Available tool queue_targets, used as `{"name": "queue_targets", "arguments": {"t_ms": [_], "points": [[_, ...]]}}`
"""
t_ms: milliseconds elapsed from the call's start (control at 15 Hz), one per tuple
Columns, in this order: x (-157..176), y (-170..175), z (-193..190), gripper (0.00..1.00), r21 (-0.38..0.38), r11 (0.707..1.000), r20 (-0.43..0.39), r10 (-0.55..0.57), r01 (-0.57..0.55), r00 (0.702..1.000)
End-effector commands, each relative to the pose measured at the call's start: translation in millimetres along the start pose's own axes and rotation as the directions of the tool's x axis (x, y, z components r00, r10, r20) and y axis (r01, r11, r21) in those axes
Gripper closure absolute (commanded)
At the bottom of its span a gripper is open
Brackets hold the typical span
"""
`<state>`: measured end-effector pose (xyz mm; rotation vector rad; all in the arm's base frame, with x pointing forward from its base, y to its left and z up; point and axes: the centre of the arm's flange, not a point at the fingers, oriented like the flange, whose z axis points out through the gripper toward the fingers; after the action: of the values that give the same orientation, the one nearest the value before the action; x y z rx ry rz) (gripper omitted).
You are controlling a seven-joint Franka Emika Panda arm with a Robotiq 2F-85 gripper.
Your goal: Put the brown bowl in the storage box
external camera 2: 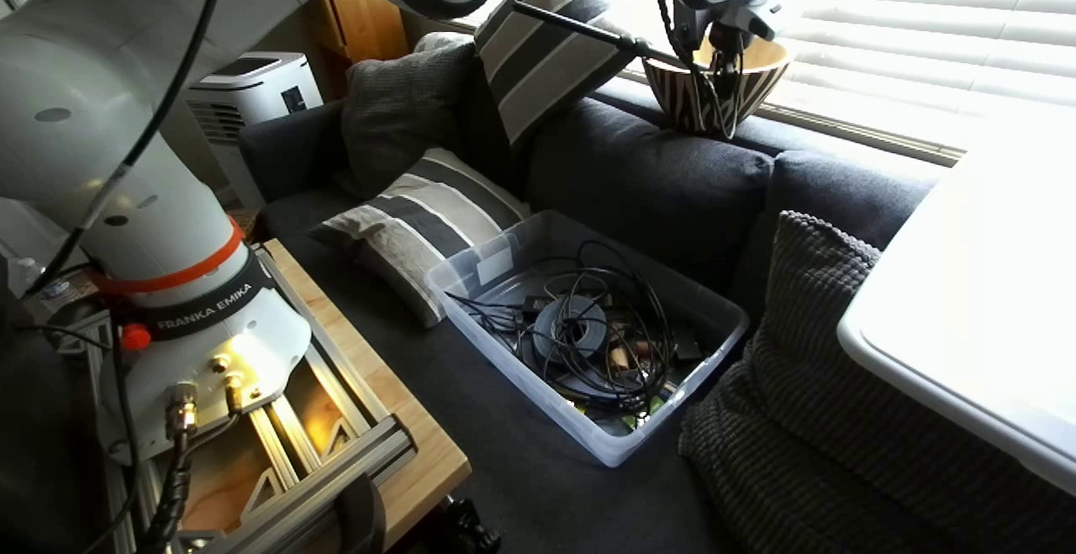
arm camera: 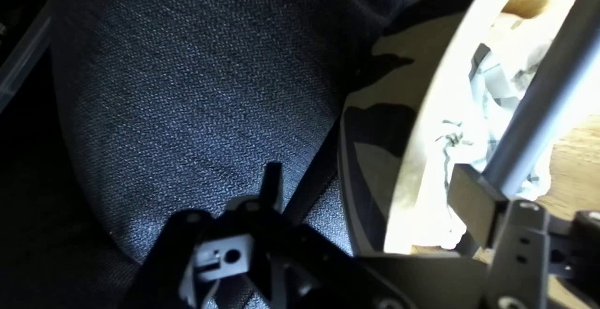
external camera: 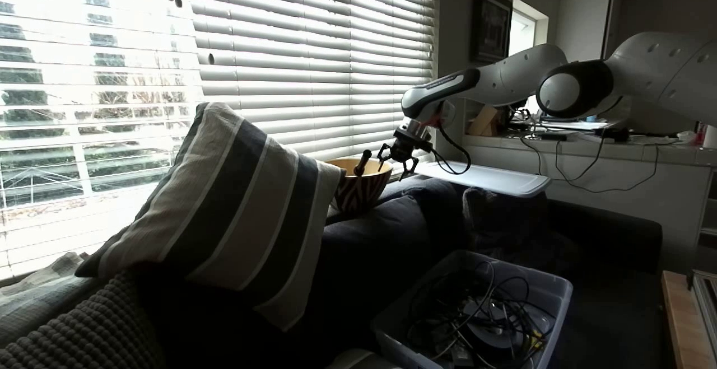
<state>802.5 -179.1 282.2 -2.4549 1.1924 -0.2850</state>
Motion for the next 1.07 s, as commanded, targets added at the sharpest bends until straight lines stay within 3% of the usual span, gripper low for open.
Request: {"name": "queue_targets", "arguments": {"t_ms": [0, 467, 1000], "points": [[24, -16, 15, 0.42, 0.007, 0.999, 0.026, 0.033, -0.033, 0.999], [24, -16, 16, 0.96, 0.011, 0.998, 0.042, 0.060, -0.061, 0.997], [17, -14, -7, 0.94, 0.021, 0.995, 0.058, 0.098, -0.099, 0.993]]}}
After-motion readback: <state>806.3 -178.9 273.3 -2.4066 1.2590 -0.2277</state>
